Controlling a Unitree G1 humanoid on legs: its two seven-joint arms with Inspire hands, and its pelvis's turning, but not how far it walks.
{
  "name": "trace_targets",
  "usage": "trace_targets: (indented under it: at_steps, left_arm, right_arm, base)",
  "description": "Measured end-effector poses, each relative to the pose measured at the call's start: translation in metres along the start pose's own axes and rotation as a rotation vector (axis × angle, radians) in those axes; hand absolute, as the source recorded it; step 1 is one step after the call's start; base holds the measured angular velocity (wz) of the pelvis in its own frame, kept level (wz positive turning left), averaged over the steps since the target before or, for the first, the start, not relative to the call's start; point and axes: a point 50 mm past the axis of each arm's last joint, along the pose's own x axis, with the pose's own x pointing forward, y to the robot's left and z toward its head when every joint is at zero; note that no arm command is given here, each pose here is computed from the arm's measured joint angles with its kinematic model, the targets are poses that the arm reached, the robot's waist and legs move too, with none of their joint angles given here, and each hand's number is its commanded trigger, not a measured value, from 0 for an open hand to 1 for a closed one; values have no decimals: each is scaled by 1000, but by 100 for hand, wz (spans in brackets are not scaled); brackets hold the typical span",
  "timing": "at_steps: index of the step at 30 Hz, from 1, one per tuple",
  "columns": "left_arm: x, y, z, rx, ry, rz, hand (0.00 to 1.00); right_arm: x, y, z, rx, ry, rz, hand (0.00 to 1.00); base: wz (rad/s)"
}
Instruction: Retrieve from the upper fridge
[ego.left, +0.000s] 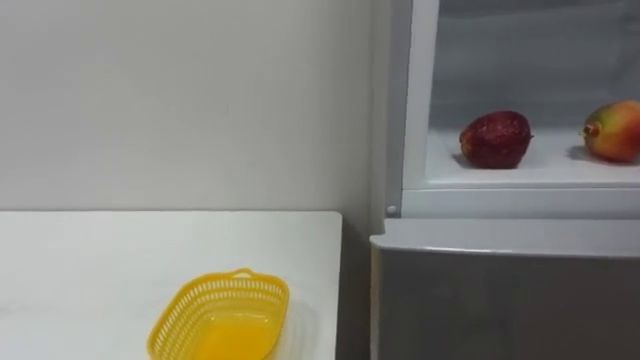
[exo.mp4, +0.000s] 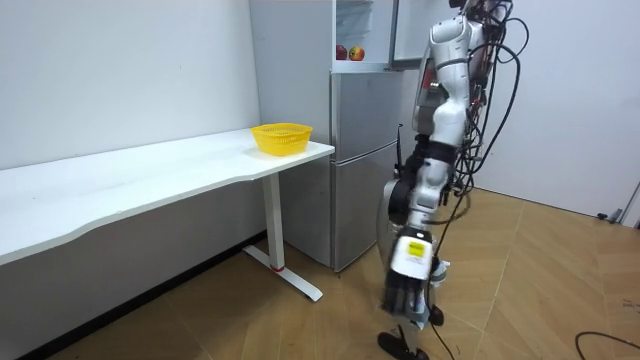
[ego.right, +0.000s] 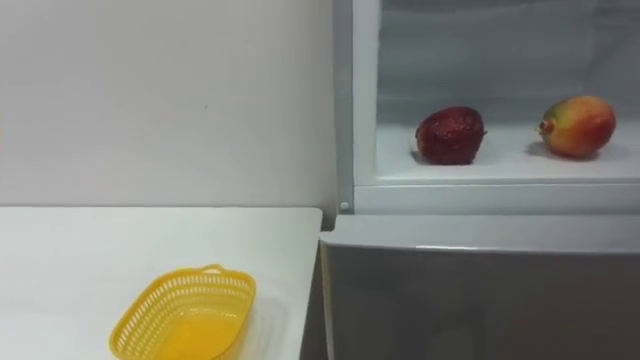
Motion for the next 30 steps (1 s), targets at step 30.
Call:
trace_targets:
  at_steps: [30]
  left_arm:
    - [-9, -44, 42, 463, -302, -312, 0]
  right_arm:
    - [-198, -36, 182, 204, -1491, -490, 0]
  base:
    - [-20]
